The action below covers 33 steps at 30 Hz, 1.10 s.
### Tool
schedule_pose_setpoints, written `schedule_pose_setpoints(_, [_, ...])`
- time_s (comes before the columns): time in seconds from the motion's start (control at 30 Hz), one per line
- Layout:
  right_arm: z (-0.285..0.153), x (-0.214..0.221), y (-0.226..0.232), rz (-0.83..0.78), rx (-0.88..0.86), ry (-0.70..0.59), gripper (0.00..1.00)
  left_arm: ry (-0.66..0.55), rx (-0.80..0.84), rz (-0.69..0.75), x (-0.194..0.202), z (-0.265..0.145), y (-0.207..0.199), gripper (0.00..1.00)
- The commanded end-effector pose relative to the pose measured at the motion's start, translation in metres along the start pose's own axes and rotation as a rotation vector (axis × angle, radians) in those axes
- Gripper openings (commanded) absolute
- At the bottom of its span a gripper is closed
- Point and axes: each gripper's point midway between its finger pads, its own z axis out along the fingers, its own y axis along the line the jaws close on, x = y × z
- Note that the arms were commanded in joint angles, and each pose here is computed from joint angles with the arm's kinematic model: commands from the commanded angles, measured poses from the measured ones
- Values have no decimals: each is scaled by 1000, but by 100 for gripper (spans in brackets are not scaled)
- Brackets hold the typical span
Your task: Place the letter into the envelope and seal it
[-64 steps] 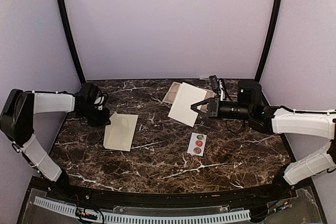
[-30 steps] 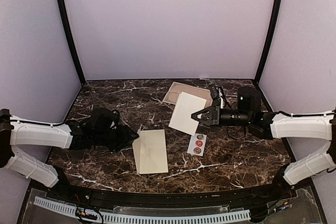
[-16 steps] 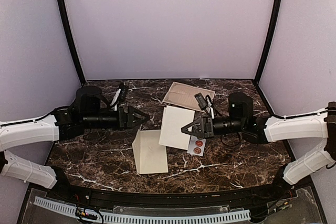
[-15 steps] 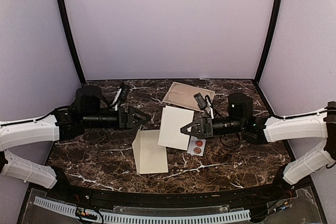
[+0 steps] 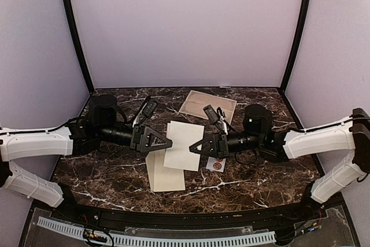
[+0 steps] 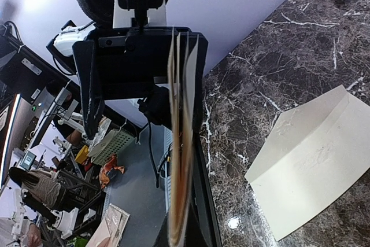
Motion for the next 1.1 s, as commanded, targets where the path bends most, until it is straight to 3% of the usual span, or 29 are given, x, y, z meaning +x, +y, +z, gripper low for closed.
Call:
schedule_pose_setpoints(0.0, [9,-13,18,-58,-48,-31,0,8,88,65,-5,1,-23,68])
schedule_pose_setpoints(0.1, [11,-13,18,-61,-47,-33,0,12,73,54,-3,2,-18,51])
schedule_pose_setpoints(0.33, [13,-14,17,-61,-40,-40,0,22,55,31,3,4,-11,32])
schedule_pose_setpoints(0.5, [14,-14,15,-57,-36,-41,0,26,29,6,5,4,-5,6])
schedule_pose_setpoints(0.6, [14,-13,10,-52,-8,-36,0,13,-20,-4,4,4,4,0])
schedule_pose_setpoints(0.63, [14,-12,6,-49,15,-31,8,11,-50,-6,5,4,10,0])
schedule_pose_setpoints(0.77, [8,-11,-6,-49,100,-39,61,0,-202,-52,13,-1,43,0])
schedule_pose_setpoints(0.83, [5,-12,-9,-46,126,-51,72,5,-265,-94,18,-4,59,0])
schedule_pose_setpoints(1.07, [8,-8,-39,33,255,-63,77,-34,-427,-294,28,-35,117,0])
